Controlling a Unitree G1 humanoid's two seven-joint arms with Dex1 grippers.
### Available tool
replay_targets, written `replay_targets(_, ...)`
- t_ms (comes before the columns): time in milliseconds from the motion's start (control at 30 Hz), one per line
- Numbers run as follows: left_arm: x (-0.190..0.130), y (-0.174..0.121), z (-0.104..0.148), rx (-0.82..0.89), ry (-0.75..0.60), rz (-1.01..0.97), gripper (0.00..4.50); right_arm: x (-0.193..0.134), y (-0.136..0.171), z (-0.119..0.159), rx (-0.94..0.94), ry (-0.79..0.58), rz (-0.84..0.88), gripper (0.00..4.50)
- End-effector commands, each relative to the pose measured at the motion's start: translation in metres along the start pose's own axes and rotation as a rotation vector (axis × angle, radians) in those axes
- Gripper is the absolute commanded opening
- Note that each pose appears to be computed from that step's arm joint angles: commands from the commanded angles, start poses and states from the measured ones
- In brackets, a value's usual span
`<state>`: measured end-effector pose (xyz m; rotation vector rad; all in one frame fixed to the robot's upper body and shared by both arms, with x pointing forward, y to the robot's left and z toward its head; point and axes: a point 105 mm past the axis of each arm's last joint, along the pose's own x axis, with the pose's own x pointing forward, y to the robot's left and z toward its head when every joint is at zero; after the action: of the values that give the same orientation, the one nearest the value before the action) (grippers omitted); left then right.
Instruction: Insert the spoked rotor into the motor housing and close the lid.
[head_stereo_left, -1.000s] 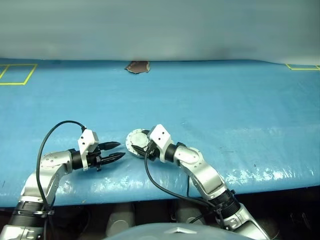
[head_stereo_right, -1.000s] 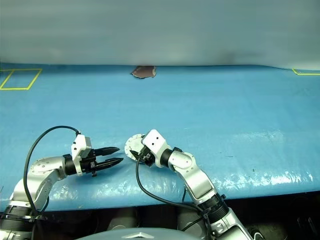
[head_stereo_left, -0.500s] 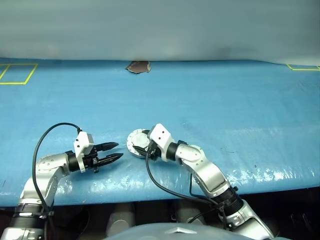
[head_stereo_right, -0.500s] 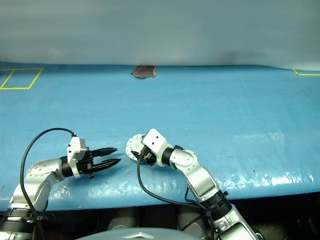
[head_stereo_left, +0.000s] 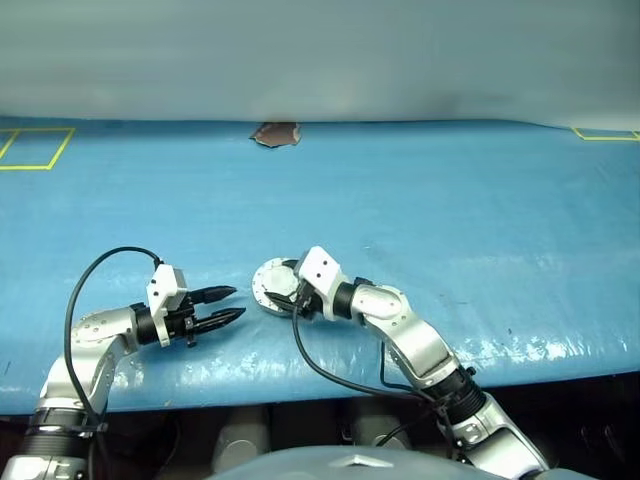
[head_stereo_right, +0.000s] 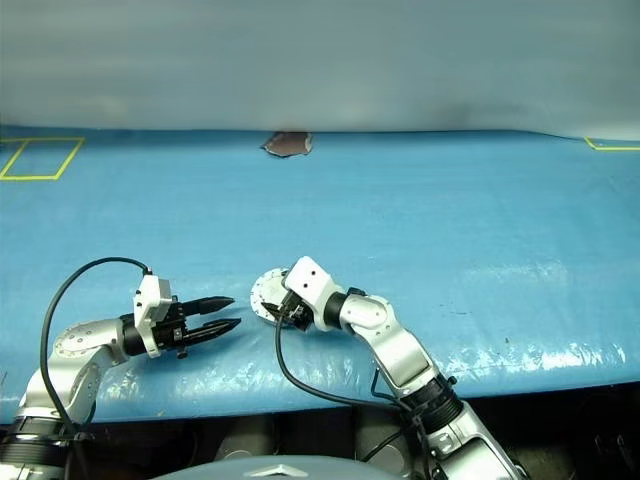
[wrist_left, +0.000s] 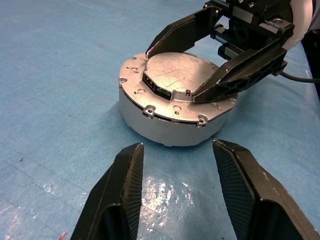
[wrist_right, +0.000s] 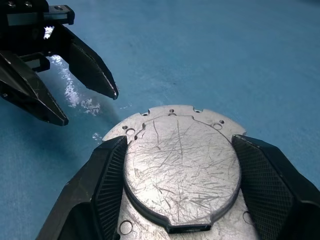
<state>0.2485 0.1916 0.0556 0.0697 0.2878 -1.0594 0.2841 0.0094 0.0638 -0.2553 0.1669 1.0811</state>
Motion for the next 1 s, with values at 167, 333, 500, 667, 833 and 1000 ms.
replay_targets(167, -0.002, 0.001, 0.009, -0.004, -0.029, 0.017, 2.39, -0.004, -0.007, -0.036, 0.002, 0.131, 0.002, 3.01)
replay_targets(333, 0.008, 0.009, 0.020, -0.140, -0.072, 0.107, 2.39, -0.005, -0.006, -0.037, -0.006, 0.135, 0.005, 3.01)
replay_targets(500, 0.017, 0.009, 0.032, -0.218, -0.133, 0.110, 2.00, -0.003, -0.002, -0.034, -0.003, 0.125, 0.008, 3.01)
replay_targets(667, 0.027, 0.006, 0.028, -0.202, -0.096, 0.073, 0.42, -0.002, -0.002, -0.033, -0.006, 0.121, 0.005, 3.01)
replay_targets(833, 0.039, 0.005, 0.028, -0.171, -0.079, 0.039, 0.04, -0.003, -0.005, -0.033, -0.010, 0.121, -0.009, 3.01)
replay_targets(1000, 0.043, 0.008, 0.022, -0.132, -0.039, 0.052, 0.04, -0.004, -0.005, -0.032, -0.006, 0.120, -0.020, 3.01)
